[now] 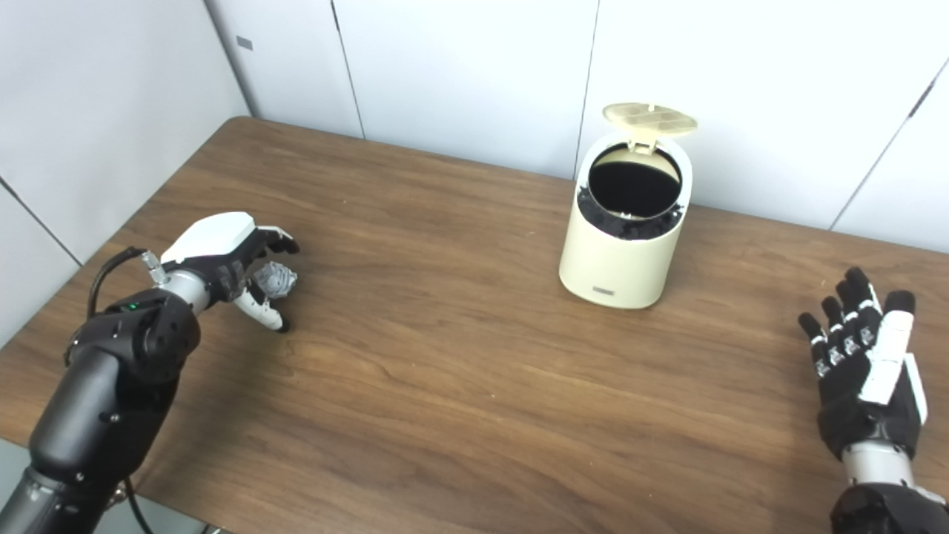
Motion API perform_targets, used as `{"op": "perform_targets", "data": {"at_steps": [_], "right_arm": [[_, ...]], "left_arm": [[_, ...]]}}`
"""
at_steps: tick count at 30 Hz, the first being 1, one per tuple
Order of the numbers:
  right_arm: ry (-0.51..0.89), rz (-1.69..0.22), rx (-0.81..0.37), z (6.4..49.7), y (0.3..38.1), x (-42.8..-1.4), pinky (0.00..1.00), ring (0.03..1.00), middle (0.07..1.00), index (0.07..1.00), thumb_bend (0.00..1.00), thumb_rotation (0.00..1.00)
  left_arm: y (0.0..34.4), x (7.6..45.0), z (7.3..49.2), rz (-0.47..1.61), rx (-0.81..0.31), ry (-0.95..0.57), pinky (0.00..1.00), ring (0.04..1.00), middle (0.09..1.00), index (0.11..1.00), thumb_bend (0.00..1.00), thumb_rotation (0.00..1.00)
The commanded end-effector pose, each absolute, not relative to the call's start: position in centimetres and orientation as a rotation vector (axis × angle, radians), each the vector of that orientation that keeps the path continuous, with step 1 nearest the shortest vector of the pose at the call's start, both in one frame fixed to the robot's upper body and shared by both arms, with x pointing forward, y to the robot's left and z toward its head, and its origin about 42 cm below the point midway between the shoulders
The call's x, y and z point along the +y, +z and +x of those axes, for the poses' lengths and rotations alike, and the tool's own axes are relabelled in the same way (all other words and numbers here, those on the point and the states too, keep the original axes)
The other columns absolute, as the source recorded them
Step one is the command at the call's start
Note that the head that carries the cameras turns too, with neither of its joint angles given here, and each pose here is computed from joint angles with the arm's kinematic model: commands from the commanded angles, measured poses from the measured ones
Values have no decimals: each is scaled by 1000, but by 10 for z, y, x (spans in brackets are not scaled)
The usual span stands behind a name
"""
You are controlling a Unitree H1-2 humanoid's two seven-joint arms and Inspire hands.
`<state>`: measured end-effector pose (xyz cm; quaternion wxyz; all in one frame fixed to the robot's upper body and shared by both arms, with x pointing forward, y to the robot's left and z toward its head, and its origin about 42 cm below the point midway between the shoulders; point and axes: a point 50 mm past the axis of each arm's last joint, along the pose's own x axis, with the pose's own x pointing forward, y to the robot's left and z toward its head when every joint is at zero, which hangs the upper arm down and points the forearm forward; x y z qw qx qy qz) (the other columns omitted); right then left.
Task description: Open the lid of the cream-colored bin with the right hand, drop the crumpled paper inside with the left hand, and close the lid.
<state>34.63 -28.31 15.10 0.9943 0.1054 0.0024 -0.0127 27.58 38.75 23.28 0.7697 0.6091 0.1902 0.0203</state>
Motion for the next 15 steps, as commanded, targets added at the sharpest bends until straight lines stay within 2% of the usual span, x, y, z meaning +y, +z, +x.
{"op": "perform_targets", "data": {"at_steps": [1,15], "right_arm": [[-17,214,-52,350,170,-281,936,999,1000,951,567,1000],[-18,209,-50,350,170,-281,942,997,998,940,564,1000]], "left_arm": [[252,391,281,1342,364,100,683,830,848,816,847,3],[253,393,283,1338,361,94,694,823,833,792,830,0]]}}
